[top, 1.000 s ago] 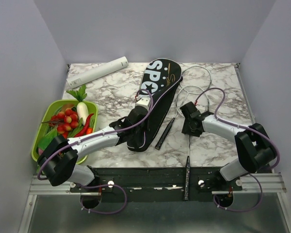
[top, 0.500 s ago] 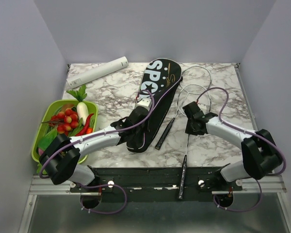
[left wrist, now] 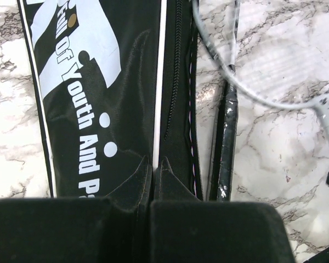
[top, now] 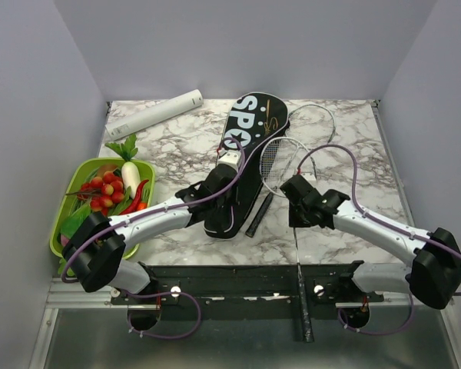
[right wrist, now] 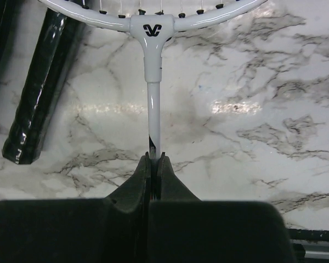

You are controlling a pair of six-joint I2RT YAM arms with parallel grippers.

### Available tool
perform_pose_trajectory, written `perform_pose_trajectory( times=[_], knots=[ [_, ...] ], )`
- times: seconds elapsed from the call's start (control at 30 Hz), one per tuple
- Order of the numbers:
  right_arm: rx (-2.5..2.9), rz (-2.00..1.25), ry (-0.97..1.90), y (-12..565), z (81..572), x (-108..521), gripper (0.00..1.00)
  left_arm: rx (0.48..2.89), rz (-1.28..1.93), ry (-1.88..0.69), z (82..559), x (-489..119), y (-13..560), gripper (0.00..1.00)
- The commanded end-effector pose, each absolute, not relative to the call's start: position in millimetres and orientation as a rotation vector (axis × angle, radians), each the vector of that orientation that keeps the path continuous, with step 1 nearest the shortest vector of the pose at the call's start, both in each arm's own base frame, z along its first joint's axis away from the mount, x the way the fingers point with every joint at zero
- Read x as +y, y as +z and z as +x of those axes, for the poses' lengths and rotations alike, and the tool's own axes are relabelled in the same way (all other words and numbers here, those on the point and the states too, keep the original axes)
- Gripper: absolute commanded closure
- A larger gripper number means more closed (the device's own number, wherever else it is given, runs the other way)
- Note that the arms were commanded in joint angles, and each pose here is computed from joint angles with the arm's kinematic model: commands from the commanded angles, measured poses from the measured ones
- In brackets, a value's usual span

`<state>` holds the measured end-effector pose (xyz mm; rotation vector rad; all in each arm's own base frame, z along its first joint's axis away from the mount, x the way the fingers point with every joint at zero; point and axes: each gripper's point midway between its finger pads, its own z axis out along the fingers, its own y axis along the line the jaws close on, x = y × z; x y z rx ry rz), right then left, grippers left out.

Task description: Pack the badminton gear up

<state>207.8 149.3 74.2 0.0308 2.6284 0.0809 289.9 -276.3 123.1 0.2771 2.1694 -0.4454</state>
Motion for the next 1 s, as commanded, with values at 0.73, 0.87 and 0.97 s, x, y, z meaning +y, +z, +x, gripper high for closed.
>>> perform_pose_trajectory(
  times=[0.73, 0.87, 0.97],
  knots=[
    [2.545, -0.041, 0.251, 75.3, 345.1, 262.1, 0.99, 2.167, 0.325, -0.588, 243.7, -298.2, 109.9, 1.0],
    [2.494, 0.009, 0.319, 73.1, 387.4, 273.4, 0.99, 2.178, 0.355, -0.612, 234.1, -303.2, 104.2, 1.0],
    [2.446, 0.017, 0.367, 79.6, 409.3, 284.8, 0.99, 2.178, 0.371, -0.638, 230.5, -306.7, 104.7, 1.0]
  ],
)
